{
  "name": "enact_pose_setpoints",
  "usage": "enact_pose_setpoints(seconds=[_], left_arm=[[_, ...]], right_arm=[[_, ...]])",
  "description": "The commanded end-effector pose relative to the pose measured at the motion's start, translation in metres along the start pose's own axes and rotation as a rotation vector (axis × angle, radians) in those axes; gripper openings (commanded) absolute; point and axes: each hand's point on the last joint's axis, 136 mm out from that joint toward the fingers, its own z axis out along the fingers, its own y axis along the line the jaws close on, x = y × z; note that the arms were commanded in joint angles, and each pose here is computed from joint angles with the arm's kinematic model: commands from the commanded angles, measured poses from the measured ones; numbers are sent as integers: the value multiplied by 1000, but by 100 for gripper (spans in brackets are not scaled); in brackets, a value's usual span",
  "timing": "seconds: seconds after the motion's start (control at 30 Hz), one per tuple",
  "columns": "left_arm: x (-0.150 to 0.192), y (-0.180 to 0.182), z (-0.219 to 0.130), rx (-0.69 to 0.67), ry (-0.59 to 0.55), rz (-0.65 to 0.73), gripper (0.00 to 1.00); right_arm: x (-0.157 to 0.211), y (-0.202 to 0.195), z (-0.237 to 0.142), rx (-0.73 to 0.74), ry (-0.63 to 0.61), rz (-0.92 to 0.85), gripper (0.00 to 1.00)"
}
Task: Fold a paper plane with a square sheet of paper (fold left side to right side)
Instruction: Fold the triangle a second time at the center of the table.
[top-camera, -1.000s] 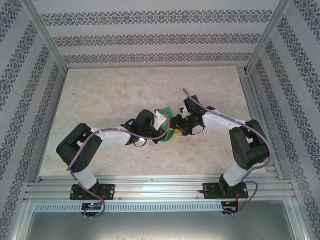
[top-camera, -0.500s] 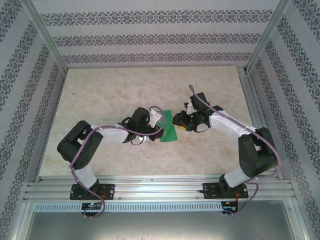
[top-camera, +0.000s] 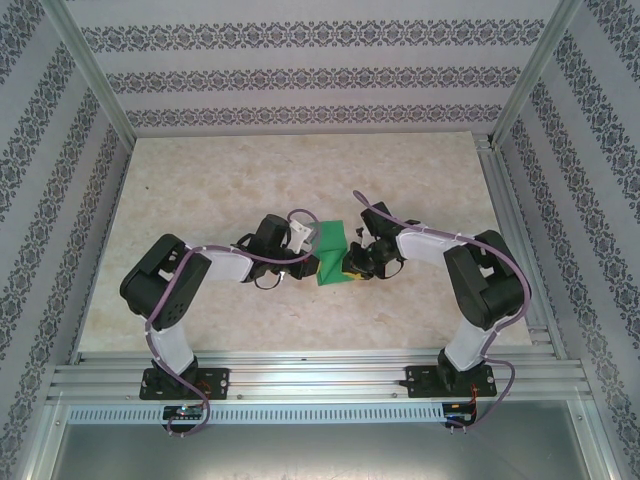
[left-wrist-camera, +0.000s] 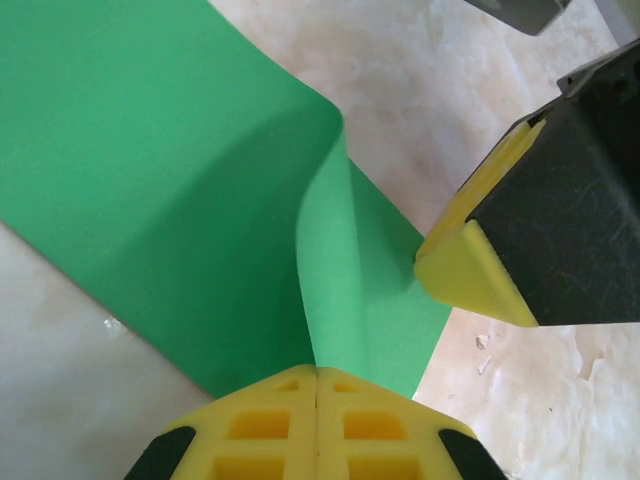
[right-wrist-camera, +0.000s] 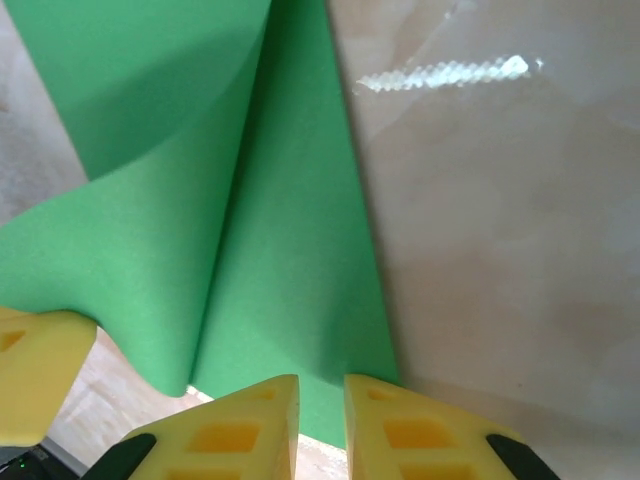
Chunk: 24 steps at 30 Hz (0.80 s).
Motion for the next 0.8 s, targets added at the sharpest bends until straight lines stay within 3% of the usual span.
enact_pose_setpoints(seconds=[0.0,0.77], left_arm=[[-8,0,0,36,-28,-18,0],[-12,13,-1,-19,-35,-34,0]], right_arm=[[0,-8,8,34,-3,-3,19],[15,-30,22,156,75,-10,18]])
